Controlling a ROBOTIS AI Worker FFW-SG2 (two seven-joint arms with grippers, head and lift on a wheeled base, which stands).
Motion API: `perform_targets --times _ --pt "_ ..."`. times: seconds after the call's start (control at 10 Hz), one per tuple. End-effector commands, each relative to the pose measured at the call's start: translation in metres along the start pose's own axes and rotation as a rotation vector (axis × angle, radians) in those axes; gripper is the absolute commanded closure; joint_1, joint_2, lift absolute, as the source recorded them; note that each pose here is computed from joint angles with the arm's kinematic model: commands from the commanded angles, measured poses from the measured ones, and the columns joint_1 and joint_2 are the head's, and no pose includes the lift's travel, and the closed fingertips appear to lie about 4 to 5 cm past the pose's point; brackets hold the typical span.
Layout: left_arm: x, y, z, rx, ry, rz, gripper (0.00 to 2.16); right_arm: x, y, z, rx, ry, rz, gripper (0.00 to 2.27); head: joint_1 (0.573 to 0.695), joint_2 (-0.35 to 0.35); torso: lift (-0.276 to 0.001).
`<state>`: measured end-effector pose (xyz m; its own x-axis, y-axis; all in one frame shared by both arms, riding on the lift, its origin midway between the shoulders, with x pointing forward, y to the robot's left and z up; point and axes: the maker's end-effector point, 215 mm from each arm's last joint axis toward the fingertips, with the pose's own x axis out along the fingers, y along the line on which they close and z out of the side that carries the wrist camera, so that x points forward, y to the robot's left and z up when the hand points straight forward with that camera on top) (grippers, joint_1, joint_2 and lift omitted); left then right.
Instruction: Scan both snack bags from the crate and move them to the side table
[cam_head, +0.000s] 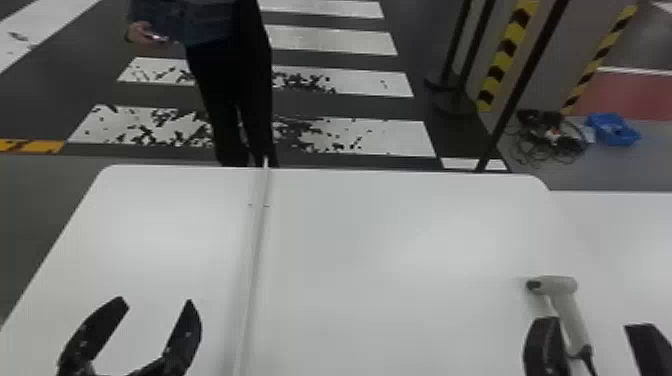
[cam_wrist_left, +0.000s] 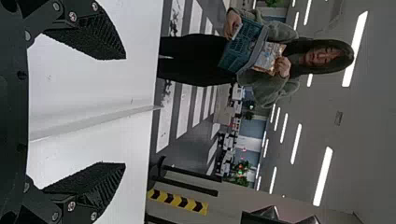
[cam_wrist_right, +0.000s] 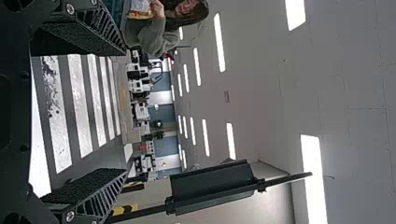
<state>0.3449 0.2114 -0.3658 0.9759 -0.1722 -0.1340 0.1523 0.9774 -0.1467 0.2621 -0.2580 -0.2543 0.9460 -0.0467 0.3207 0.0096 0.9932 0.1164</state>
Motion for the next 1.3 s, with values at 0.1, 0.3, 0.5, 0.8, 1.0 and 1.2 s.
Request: perform_targets --times 0.1,0.3,0.5,0.8,1.0,1.2 --pt "-0.0001 -0.0001 0.0035 -0.001 -0.012 -0.001 0.19 -0.0004 0.0001 0.0004 0.000 0.001 0.000 0.10 0.695 -0.091 -0.095" --pt "-0.0003 0.0005 0.0056 -0.001 -0.022 0.000 0.19 -0.0004 0.0001 0.0004 0.000 0.001 0.000 0.10 0.695 -0.091 -0.095" --pt "-0.0007 0.0013 0.0079 -0.002 -0.033 0.001 0.19 -0.0004 0.0001 0.0004 0.000 0.001 0.000 0.10 0.695 -0.089 -0.095" --pt "-0.0009 0.0016 0.0090 -0.002 -0.037 0.002 0.19 -0.0009 0.0001 0.0011 0.001 -0.001 0.000 0.10 0.695 -0.086 -0.095" --pt "-0.0009 0.0016 0.0099 -0.002 -0.040 0.002 0.19 -0.0009 0.0001 0.0020 0.001 -0.004 0.000 0.10 0.695 -0.086 -0.095" --pt "-0.0010 0.0016 0.0108 -0.003 -0.043 0.002 0.19 -0.0009 0.0001 0.0020 0.001 -0.004 0.000 0.10 0.695 -0.086 -0.095"
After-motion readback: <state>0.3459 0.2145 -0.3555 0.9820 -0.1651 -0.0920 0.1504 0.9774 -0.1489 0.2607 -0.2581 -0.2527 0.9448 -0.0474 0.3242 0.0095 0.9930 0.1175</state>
